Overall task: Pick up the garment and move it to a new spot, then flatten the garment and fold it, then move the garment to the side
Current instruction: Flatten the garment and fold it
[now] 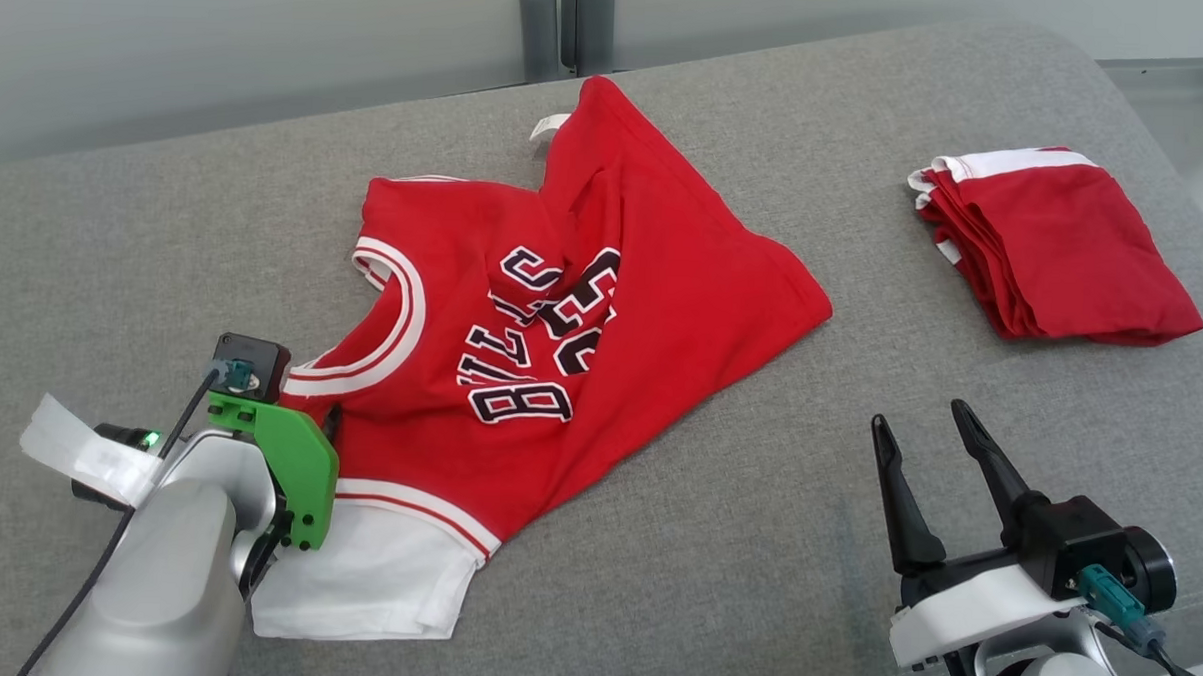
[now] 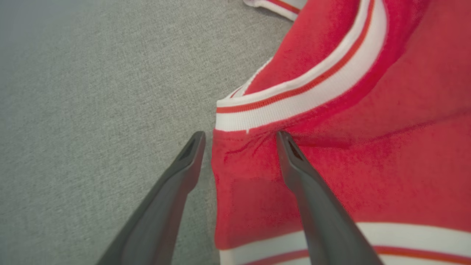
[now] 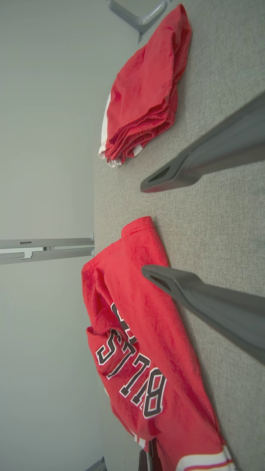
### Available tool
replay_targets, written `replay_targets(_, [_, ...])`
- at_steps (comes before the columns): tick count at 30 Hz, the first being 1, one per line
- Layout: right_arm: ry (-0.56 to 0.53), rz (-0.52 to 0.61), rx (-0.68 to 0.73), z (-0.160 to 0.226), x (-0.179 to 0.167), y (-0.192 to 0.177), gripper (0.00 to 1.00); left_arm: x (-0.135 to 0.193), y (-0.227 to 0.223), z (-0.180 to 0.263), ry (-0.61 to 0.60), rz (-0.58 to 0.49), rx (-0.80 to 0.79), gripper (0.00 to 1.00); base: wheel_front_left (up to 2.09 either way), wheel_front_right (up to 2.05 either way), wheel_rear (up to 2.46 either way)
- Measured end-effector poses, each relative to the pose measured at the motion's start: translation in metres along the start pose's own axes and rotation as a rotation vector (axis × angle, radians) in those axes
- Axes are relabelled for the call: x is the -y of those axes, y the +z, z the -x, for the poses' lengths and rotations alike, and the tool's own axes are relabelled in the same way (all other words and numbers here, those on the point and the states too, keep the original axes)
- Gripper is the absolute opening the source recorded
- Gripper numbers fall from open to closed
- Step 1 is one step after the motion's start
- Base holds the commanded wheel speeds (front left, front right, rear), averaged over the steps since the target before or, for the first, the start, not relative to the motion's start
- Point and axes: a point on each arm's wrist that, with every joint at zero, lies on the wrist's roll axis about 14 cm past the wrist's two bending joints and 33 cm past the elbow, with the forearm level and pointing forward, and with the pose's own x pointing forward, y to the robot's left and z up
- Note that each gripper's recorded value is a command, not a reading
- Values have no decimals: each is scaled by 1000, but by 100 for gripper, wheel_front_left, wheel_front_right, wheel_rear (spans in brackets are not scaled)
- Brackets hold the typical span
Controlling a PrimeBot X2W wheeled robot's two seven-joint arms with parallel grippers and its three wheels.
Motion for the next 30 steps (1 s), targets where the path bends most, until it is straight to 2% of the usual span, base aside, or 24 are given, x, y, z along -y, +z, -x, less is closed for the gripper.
replay_targets(4, [-7,3,-7,-4,3,-3,100,-3,2,-10,0,13,-19,100,0,0,0])
replay_targets(5, [-7,4,-7,-5,3,-3,100,-3,3,-13,2,18,-21,75,0,0,0])
replay_targets(6, [-7,5,-8,-6,3,-3,100,-5,4,-15,11,24,-19,0,0,0,0])
replay_targets(12, [-10,10,-27,-12,5,-10,100,-17,11,-22,87,117,48,0,0,0,0])
replay_targets(17, [10,8,-32,-19,-1,-12,100,-41,24,-13,232,253,199,0,0,0,0])
replay_targets(21, [40,4,-30,-27,-10,-13,100,-61,13,-1,340,354,252,0,0,0,0])
replay_targets(30, [91,-3,-40,-37,-27,-16,100,-97,-16,23,503,389,259,0,0,0,0])
